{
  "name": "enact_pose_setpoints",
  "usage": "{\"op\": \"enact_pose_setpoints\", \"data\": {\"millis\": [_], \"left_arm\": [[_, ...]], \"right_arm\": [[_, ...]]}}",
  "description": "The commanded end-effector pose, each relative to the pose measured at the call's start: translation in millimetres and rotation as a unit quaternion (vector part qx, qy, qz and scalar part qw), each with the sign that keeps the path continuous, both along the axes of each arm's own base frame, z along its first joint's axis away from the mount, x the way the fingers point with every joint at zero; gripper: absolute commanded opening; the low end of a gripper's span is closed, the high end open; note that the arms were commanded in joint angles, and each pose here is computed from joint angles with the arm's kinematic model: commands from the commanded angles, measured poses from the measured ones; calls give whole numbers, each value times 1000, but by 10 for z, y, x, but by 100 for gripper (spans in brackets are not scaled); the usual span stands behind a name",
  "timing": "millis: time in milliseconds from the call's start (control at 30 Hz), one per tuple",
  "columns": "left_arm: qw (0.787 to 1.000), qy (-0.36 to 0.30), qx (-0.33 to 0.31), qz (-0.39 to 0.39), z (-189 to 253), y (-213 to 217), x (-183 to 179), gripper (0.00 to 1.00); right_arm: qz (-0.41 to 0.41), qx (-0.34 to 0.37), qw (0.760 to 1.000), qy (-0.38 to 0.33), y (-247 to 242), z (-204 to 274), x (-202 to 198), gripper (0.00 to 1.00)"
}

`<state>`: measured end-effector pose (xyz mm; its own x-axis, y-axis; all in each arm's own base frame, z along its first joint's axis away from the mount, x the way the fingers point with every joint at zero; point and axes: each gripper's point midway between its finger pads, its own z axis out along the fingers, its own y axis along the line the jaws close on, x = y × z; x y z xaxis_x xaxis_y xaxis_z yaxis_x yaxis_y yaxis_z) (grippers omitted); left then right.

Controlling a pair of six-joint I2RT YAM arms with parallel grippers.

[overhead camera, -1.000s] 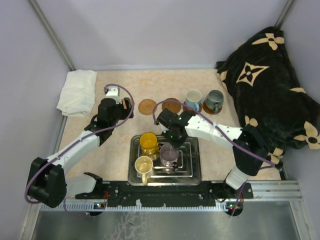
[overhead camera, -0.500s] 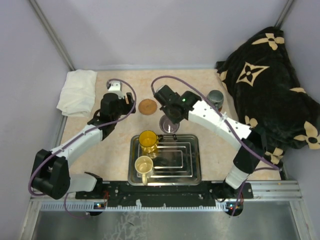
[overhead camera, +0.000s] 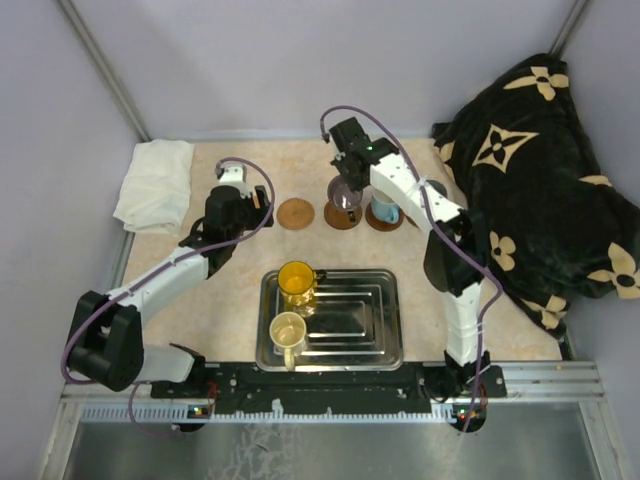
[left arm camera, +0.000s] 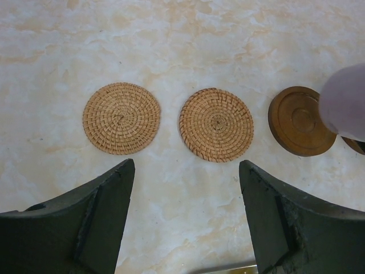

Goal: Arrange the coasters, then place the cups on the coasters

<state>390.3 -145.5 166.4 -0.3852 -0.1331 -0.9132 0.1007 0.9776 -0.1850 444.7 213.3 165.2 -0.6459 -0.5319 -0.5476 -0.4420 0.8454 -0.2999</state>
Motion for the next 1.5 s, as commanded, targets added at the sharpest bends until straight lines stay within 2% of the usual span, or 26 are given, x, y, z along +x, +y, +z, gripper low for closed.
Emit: {"op": "enact_pose_setpoints", "data": {"millis": [0,333,700,1133,1467], "left_arm": [[1000,-14,-10,3,99,-25,44,80],[1000,-7,-2,-1,54,-46,79,80],[1000,-3,5,3,13,-23,80,80],[1000,-1,6,3,-5,-37,116,81],[1000,3,8,7,-23,-25,129,81]], "right_arm": [[46,58,995,-73,381,454,380,0],[46,61,996,-41,463,136,603,0],[31,36,999,-7,357,-61,536,0],[6,45,999,29,119,-174,519,0],[14,54,997,53,129,-341,504,0]]}}
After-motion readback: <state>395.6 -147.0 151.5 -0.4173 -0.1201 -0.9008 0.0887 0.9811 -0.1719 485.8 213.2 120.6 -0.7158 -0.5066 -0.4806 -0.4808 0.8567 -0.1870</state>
